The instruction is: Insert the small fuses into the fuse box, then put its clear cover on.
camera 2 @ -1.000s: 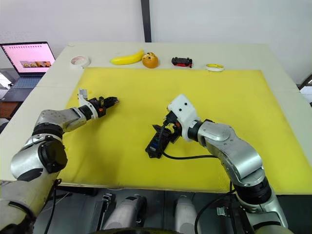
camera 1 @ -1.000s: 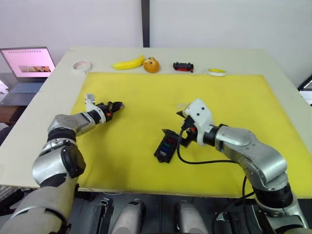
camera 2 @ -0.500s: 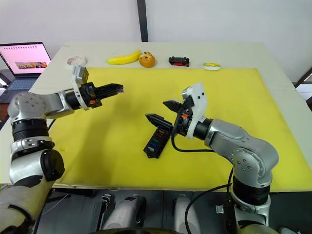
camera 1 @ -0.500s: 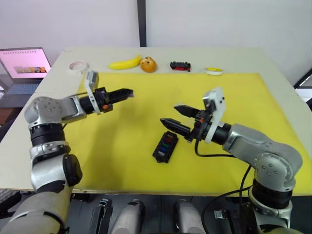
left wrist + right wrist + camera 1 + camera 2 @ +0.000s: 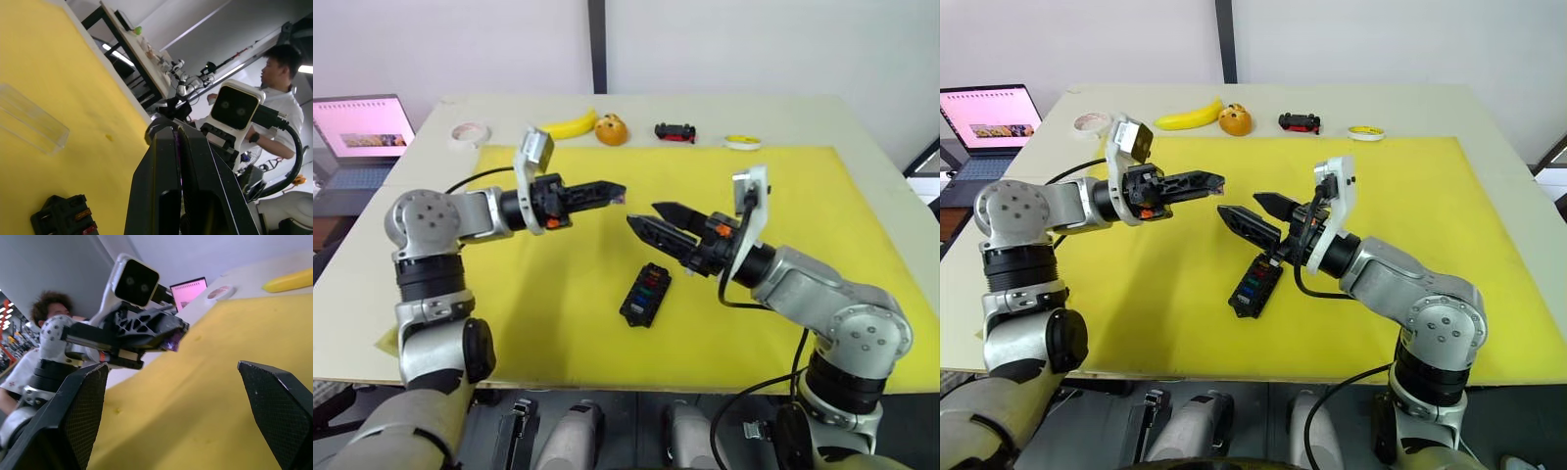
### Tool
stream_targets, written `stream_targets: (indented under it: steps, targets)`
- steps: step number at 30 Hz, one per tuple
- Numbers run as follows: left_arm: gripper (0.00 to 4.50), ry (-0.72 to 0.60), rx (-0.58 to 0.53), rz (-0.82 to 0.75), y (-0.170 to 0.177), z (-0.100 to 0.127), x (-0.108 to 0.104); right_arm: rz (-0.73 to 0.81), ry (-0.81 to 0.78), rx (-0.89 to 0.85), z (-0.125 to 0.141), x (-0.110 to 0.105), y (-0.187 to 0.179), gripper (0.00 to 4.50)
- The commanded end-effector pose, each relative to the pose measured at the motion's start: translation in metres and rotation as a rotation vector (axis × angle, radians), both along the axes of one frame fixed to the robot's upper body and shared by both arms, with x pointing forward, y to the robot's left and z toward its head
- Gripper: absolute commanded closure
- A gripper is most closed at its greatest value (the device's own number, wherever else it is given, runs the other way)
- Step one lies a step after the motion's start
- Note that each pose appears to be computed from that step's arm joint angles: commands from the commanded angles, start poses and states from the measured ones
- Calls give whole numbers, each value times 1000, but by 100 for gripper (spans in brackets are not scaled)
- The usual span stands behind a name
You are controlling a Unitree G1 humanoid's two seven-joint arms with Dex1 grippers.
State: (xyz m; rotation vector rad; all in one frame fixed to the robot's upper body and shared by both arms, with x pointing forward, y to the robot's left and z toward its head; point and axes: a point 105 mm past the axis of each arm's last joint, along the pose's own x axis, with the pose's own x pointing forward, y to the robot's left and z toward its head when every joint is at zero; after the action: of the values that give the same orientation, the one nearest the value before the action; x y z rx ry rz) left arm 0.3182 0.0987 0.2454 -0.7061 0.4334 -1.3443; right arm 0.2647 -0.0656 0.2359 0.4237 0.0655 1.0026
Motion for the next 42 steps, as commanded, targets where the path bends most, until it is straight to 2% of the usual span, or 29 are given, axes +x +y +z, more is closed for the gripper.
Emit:
stream_targets:
  steps: [1, 6, 13, 18, 22, 26, 34, 42]
  targets:
    - [442, -57, -16, -31, 7, 13, -14, 43, -33, 15, 9, -11, 3, 0]
    - [442, -74, -25, -27, 17, 9, -32, 105, -14, 10, 8, -18, 5, 0]
    - [442, -136, -56, -18, 26, 15, -62, 217, 9, -3, 5, -32, 10, 0]
    - [442, -99, -63, 51, 30, 17, -74, 243, 25, -10, 3, -33, 10, 0]
    - [442, -96, -69, 90, 30, 15, -75, 274, 39, -4, 5, -36, 10, 0]
    - [442, -111, -64, 21, 13, 14, -80, 282, 57, 19, 7, -35, 13, 0]
    - [442, -131, -85, -2, -3, 8, -73, 252, 76, 47, 10, -33, 16, 0]
    - [442, -128, -115, 2, -7, 11, -66, 241, 94, 51, 8, -34, 21, 0]
